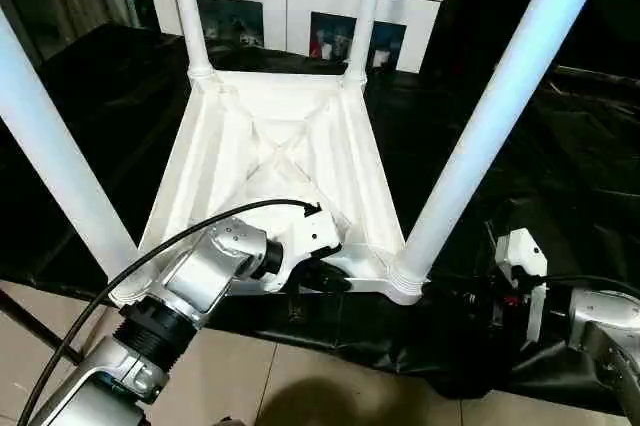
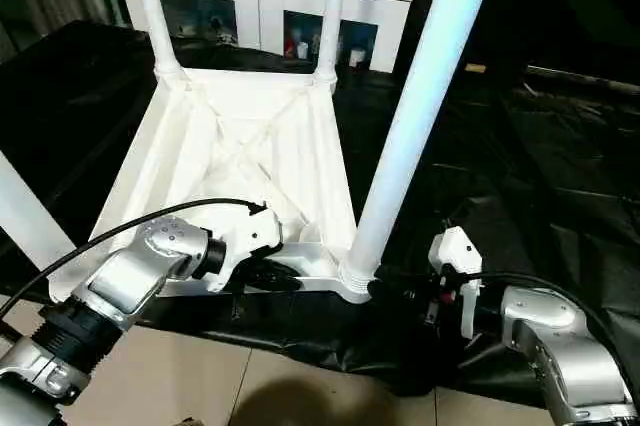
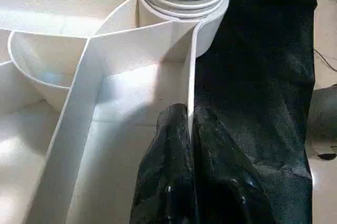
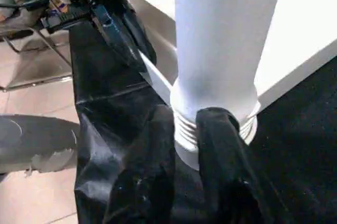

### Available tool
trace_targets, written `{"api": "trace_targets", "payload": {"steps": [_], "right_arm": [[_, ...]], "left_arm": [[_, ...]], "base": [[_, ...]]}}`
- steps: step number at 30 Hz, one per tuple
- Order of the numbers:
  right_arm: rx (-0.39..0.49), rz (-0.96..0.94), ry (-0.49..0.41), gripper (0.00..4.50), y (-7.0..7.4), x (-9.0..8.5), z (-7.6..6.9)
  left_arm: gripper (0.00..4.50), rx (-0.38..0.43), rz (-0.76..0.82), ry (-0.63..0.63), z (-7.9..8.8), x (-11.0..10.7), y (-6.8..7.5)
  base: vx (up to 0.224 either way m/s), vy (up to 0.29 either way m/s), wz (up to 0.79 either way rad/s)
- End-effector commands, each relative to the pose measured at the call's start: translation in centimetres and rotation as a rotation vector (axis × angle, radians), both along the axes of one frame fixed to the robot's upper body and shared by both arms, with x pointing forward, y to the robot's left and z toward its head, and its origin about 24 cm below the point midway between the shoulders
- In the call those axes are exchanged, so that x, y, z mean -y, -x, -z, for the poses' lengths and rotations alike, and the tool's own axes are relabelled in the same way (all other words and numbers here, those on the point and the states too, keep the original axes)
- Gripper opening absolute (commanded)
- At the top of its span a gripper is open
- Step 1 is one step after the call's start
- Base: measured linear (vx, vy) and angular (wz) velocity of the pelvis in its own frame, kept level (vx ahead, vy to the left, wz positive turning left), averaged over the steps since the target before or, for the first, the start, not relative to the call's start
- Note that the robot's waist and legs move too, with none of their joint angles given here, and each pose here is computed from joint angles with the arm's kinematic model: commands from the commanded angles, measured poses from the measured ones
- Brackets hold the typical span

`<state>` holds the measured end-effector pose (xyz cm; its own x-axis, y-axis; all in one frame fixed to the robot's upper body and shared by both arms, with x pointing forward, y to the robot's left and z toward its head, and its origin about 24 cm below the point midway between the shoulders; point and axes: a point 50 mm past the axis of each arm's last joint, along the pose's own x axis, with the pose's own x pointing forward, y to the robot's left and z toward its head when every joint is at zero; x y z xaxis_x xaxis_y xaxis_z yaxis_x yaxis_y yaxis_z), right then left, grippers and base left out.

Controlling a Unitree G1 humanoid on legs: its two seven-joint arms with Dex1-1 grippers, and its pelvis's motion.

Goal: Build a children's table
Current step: Rotate leg to tighten

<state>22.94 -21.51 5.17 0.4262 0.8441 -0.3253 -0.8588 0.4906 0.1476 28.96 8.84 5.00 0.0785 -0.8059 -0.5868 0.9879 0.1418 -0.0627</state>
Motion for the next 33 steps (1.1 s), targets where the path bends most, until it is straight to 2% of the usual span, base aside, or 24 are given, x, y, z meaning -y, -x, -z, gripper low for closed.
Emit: {"api": "trace_targets", "payload": {"steps": [1, 4, 5, 8, 14, 22, 24, 28, 33], "right_arm": [[0.015, -0.005, 0.039, 1.07, -0.1, 0.1, 0.1], [0.028, 0.006, 0.048, 1.24, -0.3, 0.3, -0.1], [0.028, 0.008, 0.047, 1.44, -0.3, 0.4, -0.1], [0.023, 0.008, 0.055, 1.52, -0.3, 0.4, 0.1], [0.034, 0.022, 0.073, 2.09, -0.5, 0.3, 0.4], [0.045, 0.041, 0.044, 2.78, -0.8, -0.3, 0.6], [0.052, 0.043, 0.038, 3.07, -1.0, -0.5, 0.6], [0.062, 0.04, 0.033, 3.31, -1.2, -1.0, 0.7], [0.105, 0.033, 0.074, 3.62, -1.7, -1.6, 1.0]], "left_arm": [[0.0, -0.076, 0.011, -0.037, 1.6, 0.1, 0.8], [0.0, -0.078, 0.013, -0.038, 1.6, 0.0, 0.8], [0.0, -0.078, 0.014, -0.038, 1.6, 0.0, 0.8], [0.0, -0.077, 0.015, -0.038, 1.5, 0.0, 0.7], [0.0, -0.075, 0.015, -0.037, 1.5, 0.0, 0.5], [0.0, -0.077, 0.021, -0.04, 1.5, -0.2, 0.6], [0.0, -0.075, 0.021, -0.042, 1.5, -0.2, 0.5], [0.0, -0.073, 0.022, -0.043, 1.4, -0.2, 0.5], [0.0, -0.071, 0.022, -0.043, 1.4, -0.1, 0.4]], "base": [[0.0, 0.0, 0.0], [0.0, 0.0, 0.0], [0.0, 0.0, 0.0], [0.0, 0.0, 0.0], [0.0, 0.0, 0.0], [0.0, 0.0, 0.0], [0.0, 0.0, 0.0], [0.0, 0.0, 0.0], [0.0, 0.0, 0.0]]}}
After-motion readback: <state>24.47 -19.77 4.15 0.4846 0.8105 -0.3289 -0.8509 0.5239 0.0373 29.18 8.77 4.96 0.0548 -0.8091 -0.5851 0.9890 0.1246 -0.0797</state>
